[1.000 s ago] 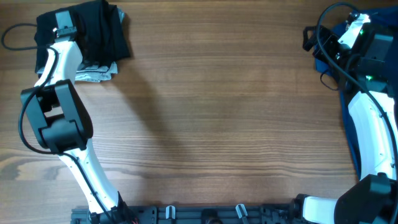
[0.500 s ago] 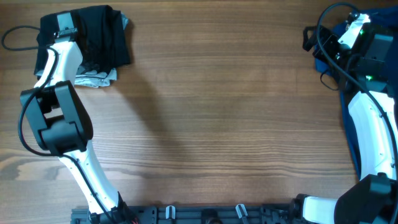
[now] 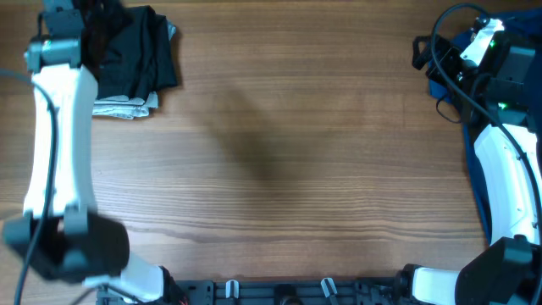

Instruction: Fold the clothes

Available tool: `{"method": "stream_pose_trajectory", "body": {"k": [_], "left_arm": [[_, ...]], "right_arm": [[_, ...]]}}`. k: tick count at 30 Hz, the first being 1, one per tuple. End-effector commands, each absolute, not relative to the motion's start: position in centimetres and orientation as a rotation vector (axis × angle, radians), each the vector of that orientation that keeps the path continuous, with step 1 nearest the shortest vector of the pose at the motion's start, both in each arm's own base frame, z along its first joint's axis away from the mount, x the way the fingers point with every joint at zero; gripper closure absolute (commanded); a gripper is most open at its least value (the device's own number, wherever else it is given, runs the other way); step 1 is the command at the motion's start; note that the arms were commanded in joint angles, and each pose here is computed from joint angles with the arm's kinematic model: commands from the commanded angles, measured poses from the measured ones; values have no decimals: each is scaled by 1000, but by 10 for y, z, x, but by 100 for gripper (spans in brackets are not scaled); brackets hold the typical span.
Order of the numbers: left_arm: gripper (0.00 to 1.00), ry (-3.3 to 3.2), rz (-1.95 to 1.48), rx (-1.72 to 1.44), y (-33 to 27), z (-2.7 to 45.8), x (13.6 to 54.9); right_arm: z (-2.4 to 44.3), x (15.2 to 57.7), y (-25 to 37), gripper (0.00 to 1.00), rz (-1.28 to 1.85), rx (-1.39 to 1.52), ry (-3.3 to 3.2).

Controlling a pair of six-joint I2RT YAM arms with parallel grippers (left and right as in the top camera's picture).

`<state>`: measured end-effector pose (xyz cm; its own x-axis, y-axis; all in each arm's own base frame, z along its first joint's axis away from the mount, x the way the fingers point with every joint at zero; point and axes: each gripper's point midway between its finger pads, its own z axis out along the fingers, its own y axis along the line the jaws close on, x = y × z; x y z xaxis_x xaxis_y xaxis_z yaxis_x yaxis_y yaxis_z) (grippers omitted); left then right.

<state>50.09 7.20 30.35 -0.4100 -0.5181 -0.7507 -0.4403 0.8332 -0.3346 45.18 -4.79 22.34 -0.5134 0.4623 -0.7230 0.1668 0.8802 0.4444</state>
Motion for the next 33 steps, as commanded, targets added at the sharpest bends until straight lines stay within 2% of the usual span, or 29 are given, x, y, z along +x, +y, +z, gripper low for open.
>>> {"method": "stream_pose_trajectory", "body": {"k": [1,33], "left_arm": [[0,2042,-112,-674,60,320,494],[0,2054,-111,-673,57,317,493]], "right_arm": [[220,453,-49,0,394,462,2110],[220,453,-49,0,394,462,2110]]}}
